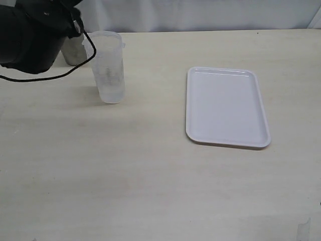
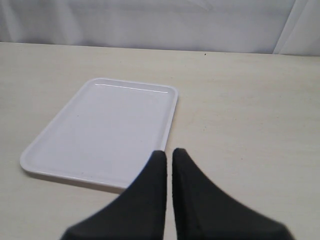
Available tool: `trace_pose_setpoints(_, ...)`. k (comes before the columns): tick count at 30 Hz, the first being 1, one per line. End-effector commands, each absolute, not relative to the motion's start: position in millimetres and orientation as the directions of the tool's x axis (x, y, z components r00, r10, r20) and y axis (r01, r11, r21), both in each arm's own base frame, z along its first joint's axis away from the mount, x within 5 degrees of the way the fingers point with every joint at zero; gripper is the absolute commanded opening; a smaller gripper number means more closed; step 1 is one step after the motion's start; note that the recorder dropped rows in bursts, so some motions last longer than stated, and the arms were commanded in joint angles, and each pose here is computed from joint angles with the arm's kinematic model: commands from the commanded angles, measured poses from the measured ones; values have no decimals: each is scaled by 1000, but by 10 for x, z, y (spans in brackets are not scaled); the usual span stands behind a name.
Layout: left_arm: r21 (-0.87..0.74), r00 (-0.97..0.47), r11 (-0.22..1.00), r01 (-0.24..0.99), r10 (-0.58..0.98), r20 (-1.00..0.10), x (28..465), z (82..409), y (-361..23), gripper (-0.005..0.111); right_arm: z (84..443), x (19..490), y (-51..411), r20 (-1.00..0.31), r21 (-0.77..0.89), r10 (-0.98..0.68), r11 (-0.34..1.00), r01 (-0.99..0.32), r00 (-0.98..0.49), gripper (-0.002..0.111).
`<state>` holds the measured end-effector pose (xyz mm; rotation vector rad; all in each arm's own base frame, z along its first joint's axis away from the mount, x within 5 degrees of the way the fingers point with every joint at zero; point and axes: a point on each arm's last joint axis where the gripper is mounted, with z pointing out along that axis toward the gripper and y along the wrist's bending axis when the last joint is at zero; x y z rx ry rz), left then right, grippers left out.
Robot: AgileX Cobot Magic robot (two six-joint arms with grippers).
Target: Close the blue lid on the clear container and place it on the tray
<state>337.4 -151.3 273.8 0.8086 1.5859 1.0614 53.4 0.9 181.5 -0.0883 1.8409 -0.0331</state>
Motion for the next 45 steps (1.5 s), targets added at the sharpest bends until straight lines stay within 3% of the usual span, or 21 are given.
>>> trace_pose_setpoints(1, 934, -236, 341, 111, 922, -308, 3288, 2526, -1498, 0, 1819, 534, 11, -964, -66, -75, 997, -44, -254, 4)
trace_pose_setpoints(8, 923, -209, 353, 155, 925, -318, 3270, 2458, -1524, 0, 1819, 534, 11, -964, -66, -75, 997, -44, -254, 4)
trace_pose_setpoints(20, 914, -156, 387, 118, 917, -368, 3284, 2502, -1565, 0, 1819, 534, 11, -964, -66, -75, 997, -44, -254, 4)
trace_pose_setpoints(27, 900, -114, 390, 195, 920, -374, 3278, 2453, -1628, 0, 1819, 534, 11, -964, -66, -75, 997, -44, -254, 4)
trace_pose_setpoints(45, 915, -97, 361, 179, 932, -349, 3282, 2473, -1631, 0, 1819, 534, 11, -964, -66, -75, 997, -44, -254, 4)
